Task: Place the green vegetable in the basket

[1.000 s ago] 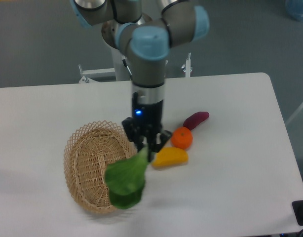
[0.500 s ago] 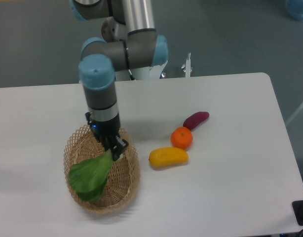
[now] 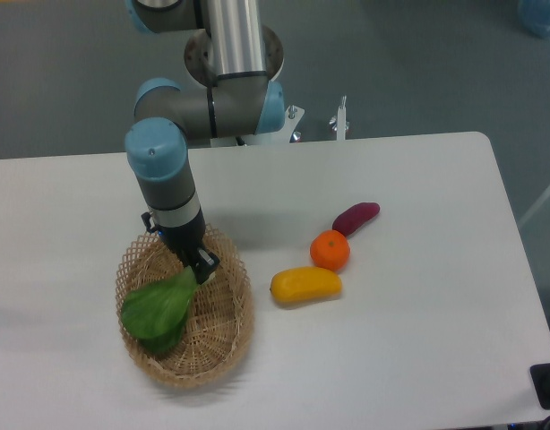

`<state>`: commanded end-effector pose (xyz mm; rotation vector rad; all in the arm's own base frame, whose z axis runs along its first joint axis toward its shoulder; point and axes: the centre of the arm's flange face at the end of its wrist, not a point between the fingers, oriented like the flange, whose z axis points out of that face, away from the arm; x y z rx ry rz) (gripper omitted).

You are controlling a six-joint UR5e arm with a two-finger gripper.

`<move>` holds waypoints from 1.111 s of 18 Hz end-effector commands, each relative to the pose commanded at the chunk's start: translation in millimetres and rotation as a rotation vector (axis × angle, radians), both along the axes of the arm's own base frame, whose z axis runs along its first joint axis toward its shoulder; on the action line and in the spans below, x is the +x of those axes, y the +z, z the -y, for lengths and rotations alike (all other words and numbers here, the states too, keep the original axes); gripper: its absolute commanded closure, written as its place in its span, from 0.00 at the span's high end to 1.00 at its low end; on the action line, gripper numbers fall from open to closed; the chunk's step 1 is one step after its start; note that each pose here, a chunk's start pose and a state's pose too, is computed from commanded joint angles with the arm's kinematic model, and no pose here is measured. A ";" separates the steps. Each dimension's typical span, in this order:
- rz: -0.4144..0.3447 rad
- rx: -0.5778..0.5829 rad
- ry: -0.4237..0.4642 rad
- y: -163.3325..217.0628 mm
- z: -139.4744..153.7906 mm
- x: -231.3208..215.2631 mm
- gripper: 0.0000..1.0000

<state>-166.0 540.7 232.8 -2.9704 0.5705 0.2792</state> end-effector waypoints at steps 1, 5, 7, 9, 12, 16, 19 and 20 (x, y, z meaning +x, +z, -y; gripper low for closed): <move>-0.001 -0.002 0.000 -0.8 0.0 -0.2 0.38; 0.004 -0.009 -0.015 -5.7 -3.7 3.8 0.38; 0.004 -0.009 -0.014 -5.9 -4.2 3.5 0.40; 0.002 -0.006 -0.014 -4.7 -5.1 3.0 0.65; -0.005 0.004 -0.010 0.4 -6.9 0.8 0.99; -0.016 0.026 -0.003 12.9 -8.4 -5.8 1.00; -0.043 0.073 0.051 41.8 -3.7 -40.1 0.99; -0.053 0.087 0.070 49.6 -3.3 -52.5 0.99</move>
